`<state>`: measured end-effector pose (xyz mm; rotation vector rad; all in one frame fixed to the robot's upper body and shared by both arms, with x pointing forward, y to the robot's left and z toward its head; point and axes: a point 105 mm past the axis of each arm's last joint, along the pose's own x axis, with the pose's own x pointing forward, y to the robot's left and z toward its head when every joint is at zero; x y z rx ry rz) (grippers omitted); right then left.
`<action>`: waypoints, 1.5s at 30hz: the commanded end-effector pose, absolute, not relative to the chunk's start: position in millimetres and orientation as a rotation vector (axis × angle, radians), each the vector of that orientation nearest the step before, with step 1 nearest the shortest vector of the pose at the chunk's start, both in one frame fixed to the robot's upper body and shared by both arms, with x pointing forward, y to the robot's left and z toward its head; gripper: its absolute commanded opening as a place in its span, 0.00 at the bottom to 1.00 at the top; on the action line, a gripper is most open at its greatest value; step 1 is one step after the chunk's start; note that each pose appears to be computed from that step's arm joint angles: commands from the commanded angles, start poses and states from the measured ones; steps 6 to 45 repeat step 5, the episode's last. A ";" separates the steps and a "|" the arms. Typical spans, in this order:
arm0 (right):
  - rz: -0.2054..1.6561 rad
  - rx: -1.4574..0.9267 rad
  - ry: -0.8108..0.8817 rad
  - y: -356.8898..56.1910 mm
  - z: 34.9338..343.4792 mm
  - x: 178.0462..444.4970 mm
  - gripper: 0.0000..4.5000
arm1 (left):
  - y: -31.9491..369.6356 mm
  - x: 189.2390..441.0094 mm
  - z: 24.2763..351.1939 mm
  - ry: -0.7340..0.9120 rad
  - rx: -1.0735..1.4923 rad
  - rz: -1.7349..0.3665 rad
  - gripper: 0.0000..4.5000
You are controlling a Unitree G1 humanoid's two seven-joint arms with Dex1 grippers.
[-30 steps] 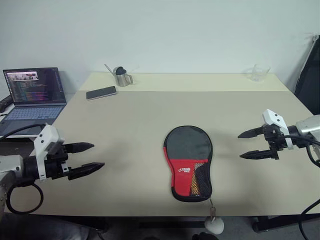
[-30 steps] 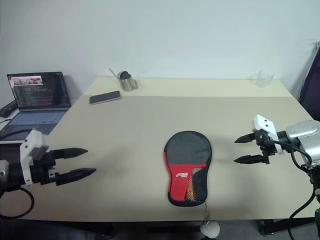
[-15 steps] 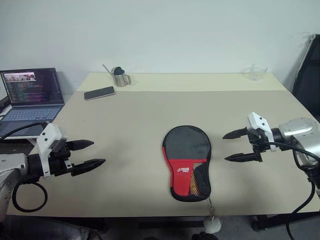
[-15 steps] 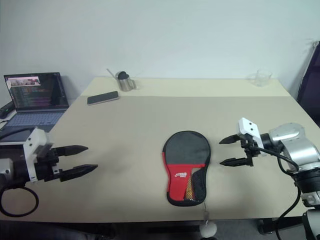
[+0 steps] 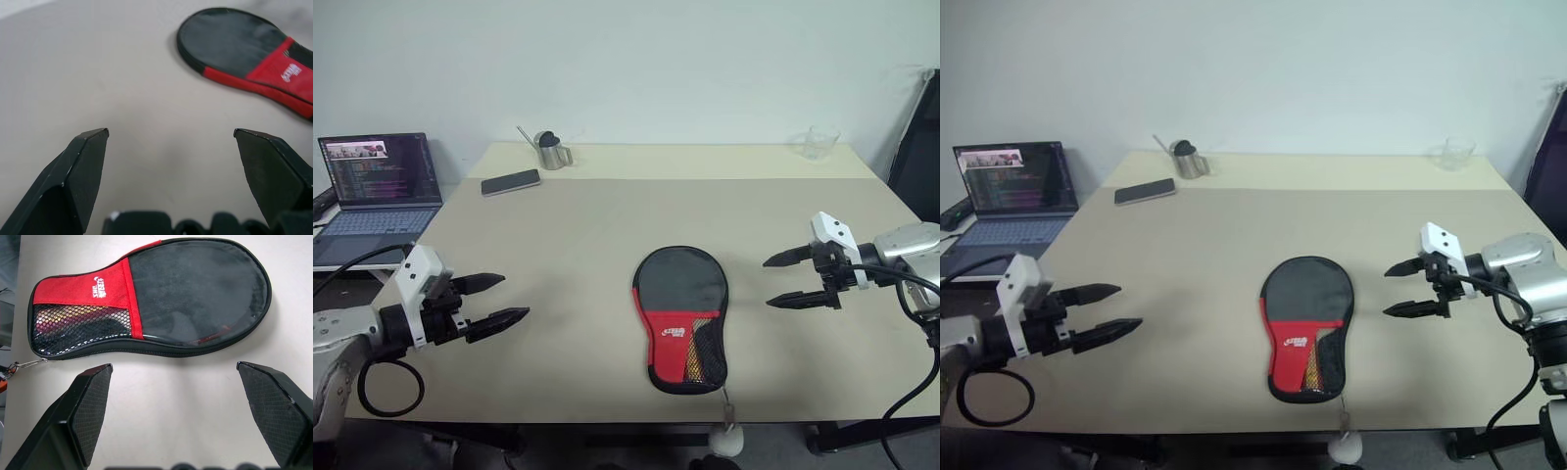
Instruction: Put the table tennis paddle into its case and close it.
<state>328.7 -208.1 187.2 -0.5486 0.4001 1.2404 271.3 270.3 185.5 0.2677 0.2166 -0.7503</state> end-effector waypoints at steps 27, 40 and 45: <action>1.282 -0.578 0.366 -204.0 197.8 324.0 1.00 | 282.9 262.1 200.7 0.198 0.330 -0.726 1.00; 1.282 -0.578 0.366 -204.0 197.8 324.0 1.00 | 282.9 262.1 200.7 0.198 0.330 -0.726 1.00; 1.282 -0.578 0.366 -204.0 197.8 324.0 1.00 | 282.9 262.1 200.7 0.198 0.330 -0.726 1.00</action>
